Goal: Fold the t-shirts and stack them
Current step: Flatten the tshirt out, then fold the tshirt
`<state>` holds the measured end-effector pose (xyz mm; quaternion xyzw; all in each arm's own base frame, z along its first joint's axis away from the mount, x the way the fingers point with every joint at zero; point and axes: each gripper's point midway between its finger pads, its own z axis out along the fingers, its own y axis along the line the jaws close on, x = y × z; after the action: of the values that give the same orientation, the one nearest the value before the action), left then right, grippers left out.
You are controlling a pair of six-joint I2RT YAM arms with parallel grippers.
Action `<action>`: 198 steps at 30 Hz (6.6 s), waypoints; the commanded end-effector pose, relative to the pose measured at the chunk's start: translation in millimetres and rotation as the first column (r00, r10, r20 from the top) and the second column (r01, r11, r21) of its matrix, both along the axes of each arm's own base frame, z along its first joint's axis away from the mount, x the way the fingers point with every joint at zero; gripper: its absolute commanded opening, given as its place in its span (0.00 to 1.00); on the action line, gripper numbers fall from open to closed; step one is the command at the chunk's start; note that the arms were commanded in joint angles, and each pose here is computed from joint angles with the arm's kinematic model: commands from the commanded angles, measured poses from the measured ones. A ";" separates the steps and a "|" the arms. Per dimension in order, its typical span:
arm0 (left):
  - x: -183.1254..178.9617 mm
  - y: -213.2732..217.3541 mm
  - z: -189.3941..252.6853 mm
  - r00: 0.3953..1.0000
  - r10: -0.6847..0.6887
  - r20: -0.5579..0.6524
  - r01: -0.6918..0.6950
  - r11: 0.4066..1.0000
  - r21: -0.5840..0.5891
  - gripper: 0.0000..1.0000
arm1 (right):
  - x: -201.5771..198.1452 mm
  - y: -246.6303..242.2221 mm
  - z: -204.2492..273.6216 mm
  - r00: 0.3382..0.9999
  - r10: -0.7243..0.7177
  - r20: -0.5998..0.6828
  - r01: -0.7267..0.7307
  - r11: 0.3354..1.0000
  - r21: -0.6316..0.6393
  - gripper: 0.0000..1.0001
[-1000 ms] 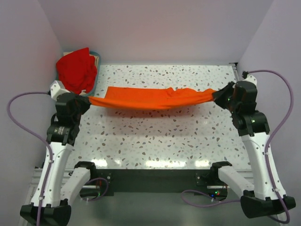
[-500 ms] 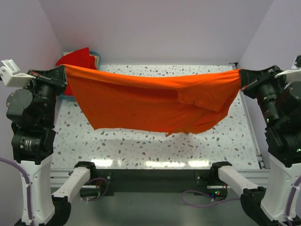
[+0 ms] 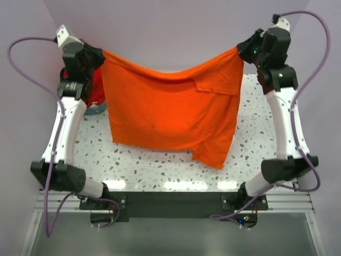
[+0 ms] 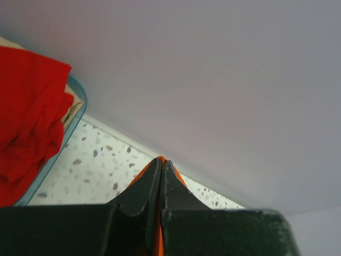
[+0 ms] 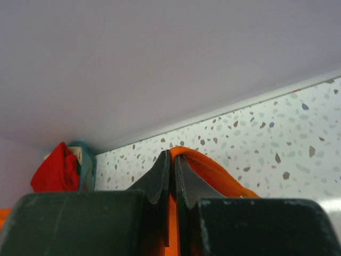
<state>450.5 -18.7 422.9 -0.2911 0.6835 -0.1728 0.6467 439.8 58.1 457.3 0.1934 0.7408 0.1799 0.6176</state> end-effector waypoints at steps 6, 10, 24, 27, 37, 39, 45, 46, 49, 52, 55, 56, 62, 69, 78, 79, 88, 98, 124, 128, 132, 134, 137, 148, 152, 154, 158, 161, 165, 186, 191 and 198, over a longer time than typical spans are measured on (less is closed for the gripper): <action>97.5 14.7 96.4 0.958 -0.004 0.285 -0.001 1.000 0.018 0.00 | 69.8 -0.5 108.4 0.939 -0.019 0.343 0.020 1.000 0.002 0.00; 109.7 18.7 94.2 0.959 -0.001 0.284 -0.007 1.000 0.028 0.00 | 81.7 -6.1 96.1 0.945 -0.030 0.326 0.029 1.000 0.008 0.00; 24.4 14.0 -144.0 0.988 -0.007 -0.154 0.000 0.999 -0.045 0.00 | 9.0 -29.0 -157.8 0.965 -0.031 -0.260 0.026 0.999 -0.025 0.00; 1.1 11.8 -217.5 0.954 -0.014 -0.299 -0.005 0.998 -0.063 0.00 | -10.1 -33.3 -229.0 0.906 -0.040 -0.421 0.020 0.998 -0.053 0.02; -78.1 -4.0 -369.2 0.801 -0.082 -0.593 -0.021 0.986 -0.164 0.24 | -61.7 -27.2 -351.3 0.747 -0.013 -0.664 0.001 1.000 -0.018 0.56; -92.8 -2.9 -370.1 0.804 -0.067 -0.591 -0.048 0.983 -0.178 0.31 | -74.7 -21.9 -346.6 0.765 0.010 -0.643 -0.005 1.000 0.010 0.57; -143.7 23.1 -387.0 0.747 0.085 -0.659 -0.180 0.980 -0.079 0.48 | -136.0 -12.7 -379.4 0.721 0.047 -0.692 -0.023 0.999 0.043 0.57; -144.9 26.6 -386.2 0.748 0.104 -0.655 -0.193 0.979 -0.065 0.49 | -147.1 -10.0 -384.8 0.716 0.057 -0.696 -0.025 0.998 0.056 0.57; -141.8 26.6 -383.3 0.756 0.105 -0.646 -0.194 0.978 -0.069 0.50 | -161.2 -0.9 -391.1 0.715 0.072 -0.695 -0.032 0.997 0.070 0.57; -130.8 24.6 -379.3 0.764 0.095 -0.638 -0.188 0.979 -0.080 0.50 | -171.4 12.2 -398.2 0.706 0.078 -0.704 -0.062 0.997 0.048 0.57; -120.6 26.8 -380.0 0.758 0.104 -0.644 -0.189 0.980 -0.064 0.50 | -181.4 24.6 -405.6 0.696 0.082 -0.713 -0.089 0.996 0.027 0.57; -116.3 27.2 -378.2 0.757 0.105 -0.645 -0.187 0.981 -0.060 0.49 | -183.3 25.6 -406.9 0.695 0.081 -0.714 -0.087 0.996 0.029 0.57; -106.7 26.9 -386.2 0.748 0.104 -0.656 -0.188 0.980 -0.059 0.49 | -195.7 19.6 -414.0 0.694 0.055 -0.718 -0.066 0.998 0.013 0.57; -98.4 27.1 -386.1 0.746 0.105 -0.658 -0.191 0.980 -0.060 0.42 | -204.5 28.7 -422.4 0.674 0.075 -0.735 -0.091 0.996 0.018 0.57; -97.8 27.6 -396.4 0.724 0.118 -0.680 -0.197 0.980 -0.039 0.40 | -209.9 46.9 -433.2 0.656 0.043 -0.754 -0.140 0.988 -0.066 0.56; -97.7 26.3 -398.0 0.720 0.116 -0.684 -0.194 0.980 -0.037 0.40 | -210.2 46.5 -436.9 0.648 0.032 -0.761 -0.140 0.987 -0.078 0.56; -98.3 27.2 -406.6 0.697 0.129 -0.705 -0.197 0.980 -0.016 0.25 | -212.3 51.2 -446.0 0.638 0.029 -0.769 -0.144 0.986 -0.081 0.29; -109.8 24.8 -402.4 0.706 0.126 -0.697 -0.197 0.980 -0.023 0.00 | -217.4 49.2 -418.9 0.669 0.055 -0.741 -0.158 0.985 -0.069 0.00; -174.2 29.6 -368.5 0.768 0.140 -0.625 -0.204 0.979 -0.030 0.00 | -268.7 38.5 -369.8 0.719 0.163 -0.675 -0.195 0.980 0.028 0.00; -149.1 26.6 -354.1 0.773 0.120 -0.623 -0.174 0.984 -0.026 0.00 | -232.1 43.9 -343.2 0.748 0.136 -0.649 -0.227 0.972 -0.057 0.00; -118.6 25.9 -345.5 0.768 0.117 -0.629 -0.163 0.987 -0.015 0.00 | -194.7 46.9 -324.2 0.771 0.083 -0.632 -0.225 0.963 -0.147 0.00; -108.3 25.9 -341.8 0.771 0.116 -0.627 -0.157 0.987 -0.010 0.00 | -173.3 52.8 -316.8 0.777 0.073 -0.625 -0.233 0.956 -0.179 0.00; -87.5 24.8 -337.3 0.772 0.110 -0.626 -0.147 0.989 -0.007 0.00 | -146.3 59.6 -314.6 0.771 0.053 -0.635 -0.242 0.946 -0.214 0.00; -31.6 22.0 -346.7 0.750 0.098 -0.655 -0.127 0.992 0.004 0.00 | -70.1 59.4 -310.3 0.774 0.078 -0.628 -0.217 0.965 -0.148 0.00; -17.4 21.4 -341.2 0.760 0.096 -0.642 -0.123 0.992 0.002 0.00 | -54.1 59.5 -306.7 0.780 0.083 -0.621 -0.219 0.965 -0.147 0.00; -12.8 22.4 -341.9 0.758 0.098 -0.645 -0.122 0.993 0.008 0.00 | -47.8 59.4 -306.9 0.780 0.081 -0.620 -0.216 0.966 -0.145 0.00; -1.4 22.8 -337.0 0.763 0.100 -0.639 -0.119 0.993 0.013 0.00 | -40.5 55.9 -307.2 0.786 0.077 -0.614 -0.201 0.970 -0.137 0.00; 3.0 24.6 -338.5 0.758 0.107 -0.643 -0.123 0.992 0.021 0.00 | -34.7 51.3 -305.9 0.791 0.071 -0.607 -0.188 0.973 -0.132 0.00; 5.4 26.9 -341.0 0.756 0.112 -0.645 -0.128 0.991 0.022 0.00 | -27.3 44.1 -303.1 0.802 0.066 -0.593 -0.168 0.979 -0.118 0.00; 27.9 29.0 -338.2 0.772 0.116 -0.625 -0.138 0.990 0.013 0.00 | 8.5 22.1 -298.9 0.823 0.069 -0.564 -0.126 0.990 -0.063 0.00; 32.7 29.0 -342.3 0.766 0.112 -0.633 -0.133 0.991 0.014 0.00 | 15.5 25.7 -301.2 0.820 0.084 -0.566 -0.139 0.989 -0.054 0.00; 34.4 28.2 -351.4 0.758 0.106 -0.643 -0.134 0.991 0.006 0.00 | 23.7 26.4 -308.5 0.809 0.088 -0.581 -0.152 0.986 -0.062 0.00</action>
<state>468.2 3.3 57.6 -0.3921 0.8493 -0.0306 0.3522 445.1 82.0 128.0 0.1720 0.9224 0.0997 0.3310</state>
